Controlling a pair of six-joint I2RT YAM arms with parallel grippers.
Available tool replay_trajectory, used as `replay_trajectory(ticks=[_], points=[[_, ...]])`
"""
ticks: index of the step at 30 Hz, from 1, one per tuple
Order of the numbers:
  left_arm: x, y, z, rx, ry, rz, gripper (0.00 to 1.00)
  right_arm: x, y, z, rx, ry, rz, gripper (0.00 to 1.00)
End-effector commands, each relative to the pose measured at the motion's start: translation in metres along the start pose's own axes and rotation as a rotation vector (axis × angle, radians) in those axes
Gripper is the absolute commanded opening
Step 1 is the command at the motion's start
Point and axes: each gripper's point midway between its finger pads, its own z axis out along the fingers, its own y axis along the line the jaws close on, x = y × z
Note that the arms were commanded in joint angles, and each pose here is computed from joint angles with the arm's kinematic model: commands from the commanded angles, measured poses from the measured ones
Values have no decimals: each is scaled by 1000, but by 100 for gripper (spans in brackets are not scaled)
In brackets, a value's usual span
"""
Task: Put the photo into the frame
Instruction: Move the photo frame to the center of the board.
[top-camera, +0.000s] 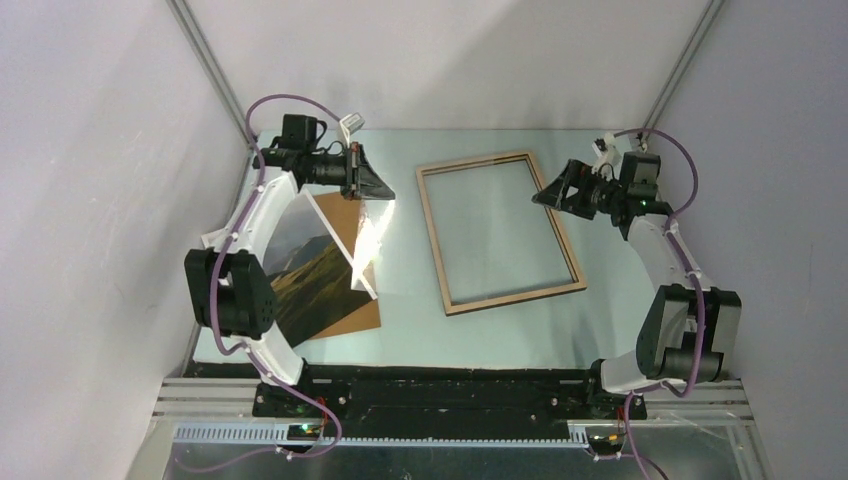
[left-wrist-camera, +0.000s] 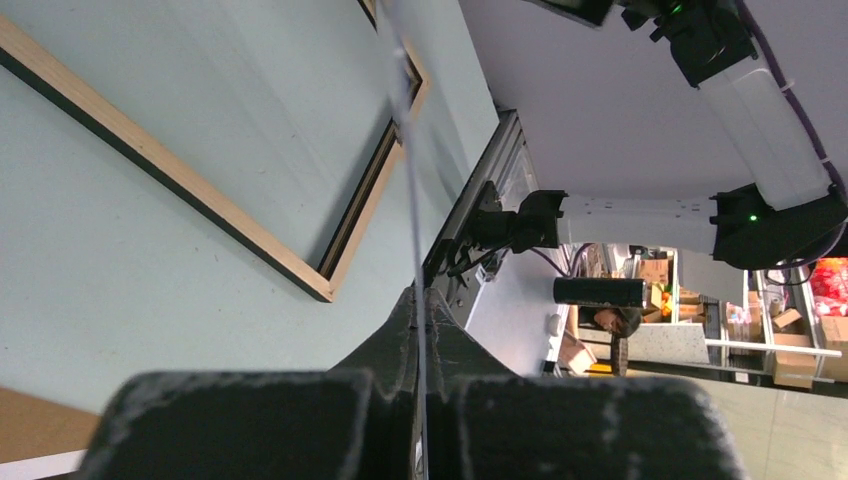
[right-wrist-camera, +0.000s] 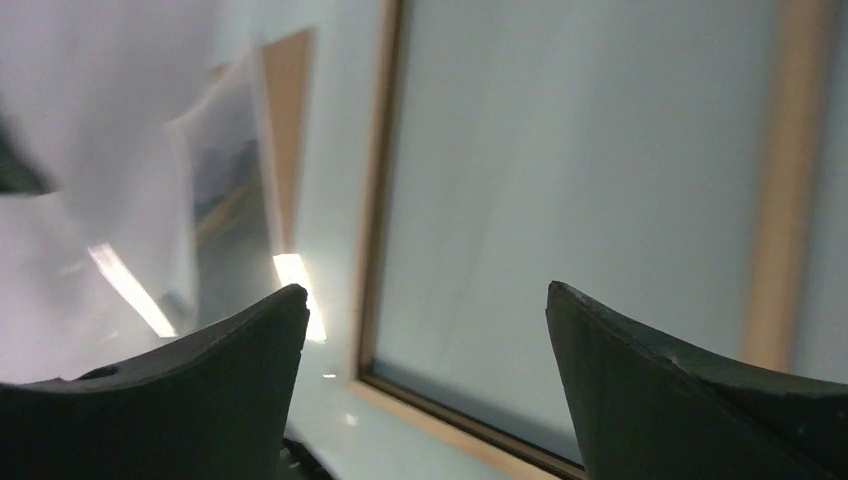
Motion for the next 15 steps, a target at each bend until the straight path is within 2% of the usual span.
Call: replay_trajectory(ticks=[1,7,15], points=[[-7,-30,-9,30,-50,22,0,-5,-64,-10,349,10,-105,89],[-13,-40,-11,39,-84,22,0,15,-125,-7,557,128,-128,83],[-22,-52,-15,54,-120,33,0,41,-167,-2,674,251,-177,74]])
